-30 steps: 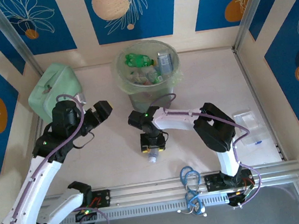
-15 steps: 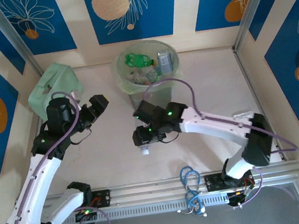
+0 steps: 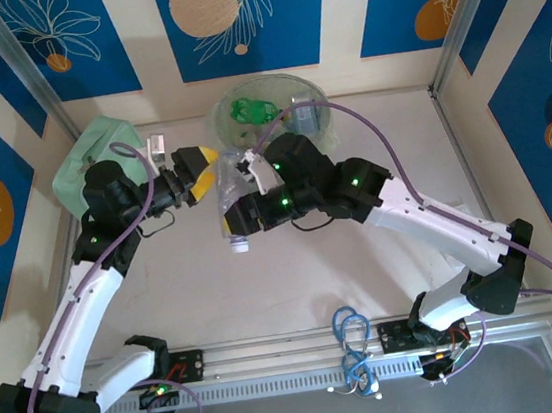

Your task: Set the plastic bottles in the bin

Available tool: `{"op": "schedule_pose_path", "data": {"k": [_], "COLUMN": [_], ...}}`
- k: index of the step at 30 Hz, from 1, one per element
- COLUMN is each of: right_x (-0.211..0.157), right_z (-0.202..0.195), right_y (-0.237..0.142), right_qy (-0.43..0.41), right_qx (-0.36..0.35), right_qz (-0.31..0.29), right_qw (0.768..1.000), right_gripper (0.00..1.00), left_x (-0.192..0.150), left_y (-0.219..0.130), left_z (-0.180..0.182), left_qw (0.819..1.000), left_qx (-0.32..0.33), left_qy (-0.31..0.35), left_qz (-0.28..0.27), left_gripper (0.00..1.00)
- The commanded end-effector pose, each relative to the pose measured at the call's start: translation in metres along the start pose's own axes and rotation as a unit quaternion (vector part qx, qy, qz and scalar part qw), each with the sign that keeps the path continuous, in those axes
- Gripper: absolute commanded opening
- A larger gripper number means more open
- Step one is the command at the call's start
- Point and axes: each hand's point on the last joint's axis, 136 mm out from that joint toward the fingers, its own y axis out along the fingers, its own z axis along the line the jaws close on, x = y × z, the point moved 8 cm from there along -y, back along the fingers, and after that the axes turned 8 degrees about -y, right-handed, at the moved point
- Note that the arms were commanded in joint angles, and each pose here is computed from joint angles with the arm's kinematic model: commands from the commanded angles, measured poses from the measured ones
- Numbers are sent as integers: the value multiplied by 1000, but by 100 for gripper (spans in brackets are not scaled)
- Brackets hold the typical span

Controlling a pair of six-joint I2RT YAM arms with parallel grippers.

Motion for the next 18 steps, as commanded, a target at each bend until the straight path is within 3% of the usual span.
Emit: {"op": "schedule_pose_path", "data": {"k": [1, 11, 18], "right_x": [12, 17, 19], "right_z": [19, 26, 27], "right_y": [-11, -5, -7], "right_qy": [-38, -37, -34], "right_qx": [58, 97, 105], "right_qz": [1, 31, 24], "right_qw": [998, 994, 994], "right_gripper": [50, 51, 51], "left_x": [-2, -4, -1], "left_y": [-3, -1, 3], "left_z": [-21, -36, -31], "left_qw": [998, 992, 992], "left_qx": [-41, -95, -104], "left_qy": [32, 50, 36], "left_qz": [33, 67, 68], "left_gripper": [100, 92, 80]}}
